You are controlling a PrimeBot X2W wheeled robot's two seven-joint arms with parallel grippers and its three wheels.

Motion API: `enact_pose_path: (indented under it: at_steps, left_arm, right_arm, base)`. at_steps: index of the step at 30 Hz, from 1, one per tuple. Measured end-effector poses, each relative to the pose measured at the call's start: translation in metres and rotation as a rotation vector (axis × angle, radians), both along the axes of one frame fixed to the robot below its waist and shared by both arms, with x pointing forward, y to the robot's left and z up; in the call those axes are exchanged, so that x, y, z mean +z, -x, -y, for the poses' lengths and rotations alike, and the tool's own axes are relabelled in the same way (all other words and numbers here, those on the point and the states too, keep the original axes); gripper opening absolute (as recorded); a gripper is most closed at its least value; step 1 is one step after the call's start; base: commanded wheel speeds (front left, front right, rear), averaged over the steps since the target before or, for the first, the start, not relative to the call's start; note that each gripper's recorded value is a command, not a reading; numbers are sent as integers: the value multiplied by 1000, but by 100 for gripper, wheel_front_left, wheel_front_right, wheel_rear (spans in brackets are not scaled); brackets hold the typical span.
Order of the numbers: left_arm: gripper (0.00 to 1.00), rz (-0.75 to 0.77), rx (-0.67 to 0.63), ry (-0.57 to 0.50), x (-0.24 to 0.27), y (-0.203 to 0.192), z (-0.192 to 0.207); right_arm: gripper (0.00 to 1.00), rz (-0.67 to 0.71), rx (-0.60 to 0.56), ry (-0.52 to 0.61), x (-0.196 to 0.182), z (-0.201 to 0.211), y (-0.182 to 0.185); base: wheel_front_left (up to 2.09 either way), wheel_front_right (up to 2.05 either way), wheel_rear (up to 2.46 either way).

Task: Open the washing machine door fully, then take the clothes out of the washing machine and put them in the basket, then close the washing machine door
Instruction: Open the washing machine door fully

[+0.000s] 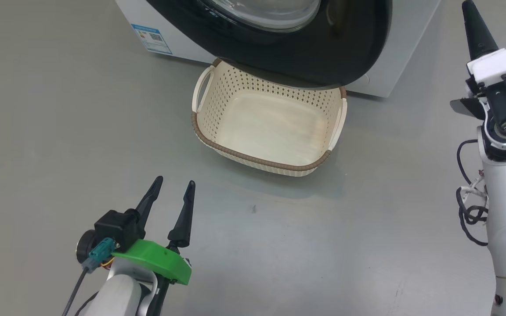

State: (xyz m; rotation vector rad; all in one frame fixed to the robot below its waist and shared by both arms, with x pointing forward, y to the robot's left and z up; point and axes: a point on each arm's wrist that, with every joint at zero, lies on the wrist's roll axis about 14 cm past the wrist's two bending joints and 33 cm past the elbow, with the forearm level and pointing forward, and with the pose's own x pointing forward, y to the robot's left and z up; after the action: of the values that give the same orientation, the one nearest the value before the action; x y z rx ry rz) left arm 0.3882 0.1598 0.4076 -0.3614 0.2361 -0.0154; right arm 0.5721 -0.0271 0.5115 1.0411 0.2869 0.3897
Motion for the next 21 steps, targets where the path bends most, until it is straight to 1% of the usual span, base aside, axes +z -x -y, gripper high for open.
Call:
enact_pose_path:
  at_steps: [12,21]
  left_arm:
    - [100,-35,50,-13,-9,2,-14]
    - [100,-49,63,-14,-12,3,-16]
  right_arm:
    - [0,-114,178,-209,14,-42,-31]
    - [0,-199,303,-249,8,-66,-29]
  base:
    - [0,0,0]
    - [0,0,0]
